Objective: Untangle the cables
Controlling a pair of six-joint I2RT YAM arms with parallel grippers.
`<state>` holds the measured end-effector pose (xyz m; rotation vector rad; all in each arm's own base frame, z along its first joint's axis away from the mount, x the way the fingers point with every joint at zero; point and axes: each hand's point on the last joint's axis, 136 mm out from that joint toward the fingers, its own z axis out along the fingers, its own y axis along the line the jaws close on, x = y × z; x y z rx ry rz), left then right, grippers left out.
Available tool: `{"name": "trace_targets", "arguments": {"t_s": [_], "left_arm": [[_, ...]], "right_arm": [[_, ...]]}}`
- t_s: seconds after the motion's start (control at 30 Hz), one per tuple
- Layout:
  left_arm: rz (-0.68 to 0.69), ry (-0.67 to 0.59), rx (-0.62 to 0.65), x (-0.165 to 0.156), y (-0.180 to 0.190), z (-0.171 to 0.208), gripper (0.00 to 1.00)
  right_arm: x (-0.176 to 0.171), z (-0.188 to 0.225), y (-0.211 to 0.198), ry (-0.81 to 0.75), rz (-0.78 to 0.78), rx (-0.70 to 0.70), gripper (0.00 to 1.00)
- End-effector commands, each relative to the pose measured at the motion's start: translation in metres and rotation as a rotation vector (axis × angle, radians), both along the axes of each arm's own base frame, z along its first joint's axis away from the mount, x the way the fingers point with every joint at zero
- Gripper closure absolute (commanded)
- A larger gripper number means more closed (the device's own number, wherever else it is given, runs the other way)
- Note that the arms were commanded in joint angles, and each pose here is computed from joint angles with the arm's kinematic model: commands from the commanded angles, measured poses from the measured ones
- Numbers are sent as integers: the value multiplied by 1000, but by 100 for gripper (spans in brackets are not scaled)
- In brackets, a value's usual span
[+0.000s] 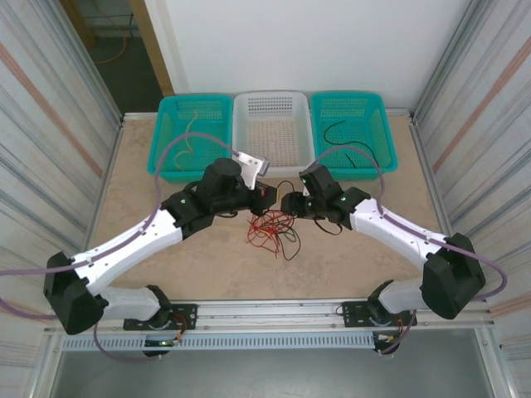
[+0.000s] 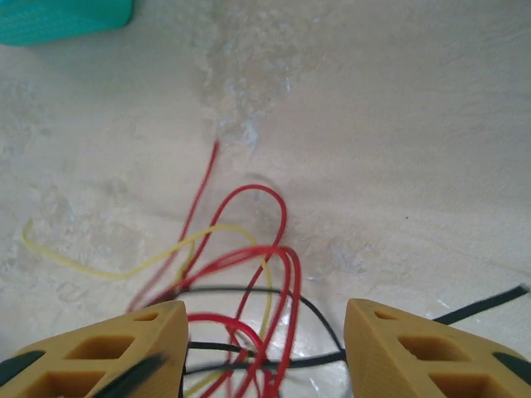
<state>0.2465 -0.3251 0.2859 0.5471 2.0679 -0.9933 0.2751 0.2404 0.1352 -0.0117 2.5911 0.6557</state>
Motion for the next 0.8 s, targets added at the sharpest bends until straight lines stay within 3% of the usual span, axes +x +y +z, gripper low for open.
{"name": "trace_targets", "arguments": {"t_s": [0.0, 0.1, 0.27, 0.53, 0.63, 0.77], "left_arm": [[46, -89, -98, 6, 4, 41, 100], [98, -84, -91, 16, 10, 38, 100], [122, -56, -124, 24, 13, 36, 100], [126, -25, -160, 30, 19, 39, 100], [115, -18, -170, 30, 18, 42, 100], [104, -16, -176, 31, 16, 44, 100]], "right_arm": [[-4, -20, -12, 32, -36, -48, 50], [-3, -13, -23, 2, -57, -64, 51], [-4, 38, -39, -141, -61, -42, 46], [-39, 130, -23, -385, 145, 192, 28], [-51, 140, -6, -392, 234, 238, 26], [-51, 131, 12, -367, 296, 193, 27]]}}
